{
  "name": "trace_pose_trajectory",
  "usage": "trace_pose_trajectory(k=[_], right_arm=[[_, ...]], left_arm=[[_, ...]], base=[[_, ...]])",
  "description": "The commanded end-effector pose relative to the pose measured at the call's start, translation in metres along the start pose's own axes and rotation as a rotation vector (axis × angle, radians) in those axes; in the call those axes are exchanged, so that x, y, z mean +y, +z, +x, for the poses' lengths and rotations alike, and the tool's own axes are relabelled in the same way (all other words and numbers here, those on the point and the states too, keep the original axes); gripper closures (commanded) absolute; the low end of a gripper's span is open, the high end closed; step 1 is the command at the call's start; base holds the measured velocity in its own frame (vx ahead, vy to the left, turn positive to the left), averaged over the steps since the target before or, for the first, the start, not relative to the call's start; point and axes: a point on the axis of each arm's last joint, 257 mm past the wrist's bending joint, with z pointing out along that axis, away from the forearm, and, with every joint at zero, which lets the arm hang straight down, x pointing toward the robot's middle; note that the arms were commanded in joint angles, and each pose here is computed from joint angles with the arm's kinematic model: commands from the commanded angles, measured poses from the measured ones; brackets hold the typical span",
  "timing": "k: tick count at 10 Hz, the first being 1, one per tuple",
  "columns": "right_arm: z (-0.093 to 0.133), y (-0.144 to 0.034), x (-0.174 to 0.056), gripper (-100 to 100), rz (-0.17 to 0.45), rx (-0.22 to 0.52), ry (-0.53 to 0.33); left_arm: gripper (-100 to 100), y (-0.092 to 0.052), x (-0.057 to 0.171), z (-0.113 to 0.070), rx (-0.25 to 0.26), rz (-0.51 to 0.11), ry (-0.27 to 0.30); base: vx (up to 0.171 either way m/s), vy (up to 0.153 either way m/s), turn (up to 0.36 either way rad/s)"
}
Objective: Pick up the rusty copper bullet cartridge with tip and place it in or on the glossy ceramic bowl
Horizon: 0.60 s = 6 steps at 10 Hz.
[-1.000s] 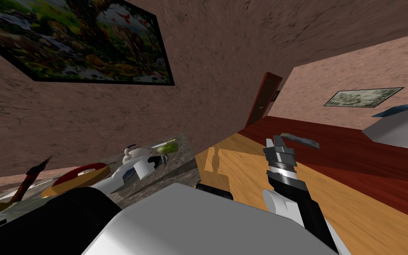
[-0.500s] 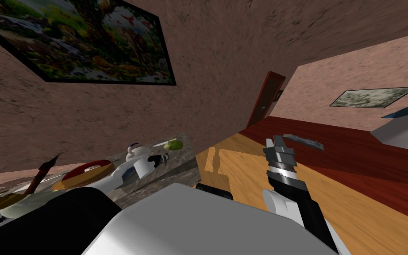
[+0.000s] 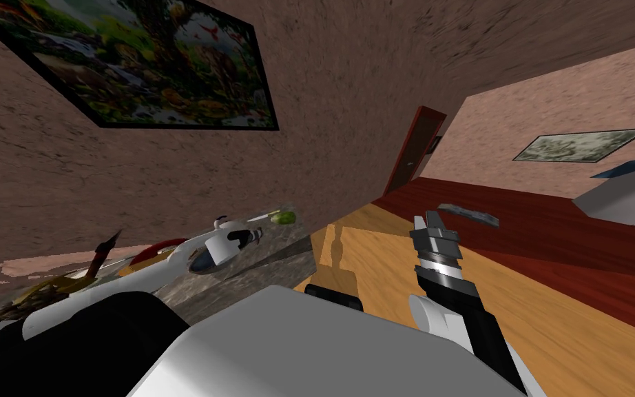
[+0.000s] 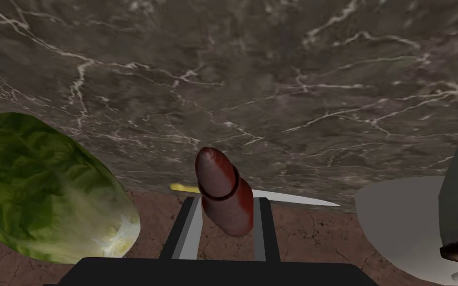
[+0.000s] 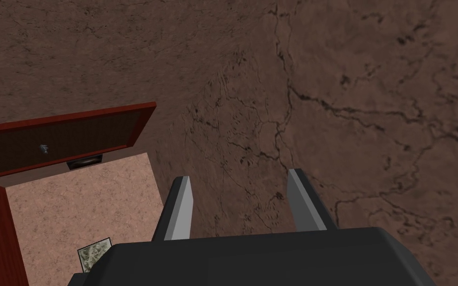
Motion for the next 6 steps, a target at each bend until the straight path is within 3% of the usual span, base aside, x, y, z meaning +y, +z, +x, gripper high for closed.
trace_pose_trajectory(k=[1, 3, 4, 6], right_arm=[[0.000, 0.000, 0.000, 0, 0.000, 0.000, 0.000], [0.000, 0.000, 0.000, 0, 0.000, 0.000, 0.000], [0.000, 0.000, 0.000, 0, 0.000, 0.000, 0.000], [0.000, 0.000, 0.000, 0, 0.000, 0.000, 0.000]], left_arm=[[100, -0.011, -0.019, -0.027, -0.043, 0.023, 0.016], [100, -0.028, -0.038, -0.053, -0.082, 0.048, 0.035], [100, -0.028, -0.038, -0.053, -0.082, 0.048, 0.035], [100, -0.044, -0.056, -0.072, -0.113, 0.069, 0.052]], base=[[-0.204, 0.083, 0.016], [-0.193, 0.081, 0.015], [-0.140, 0.050, -0.012], [-0.093, 0.043, 0.029]])
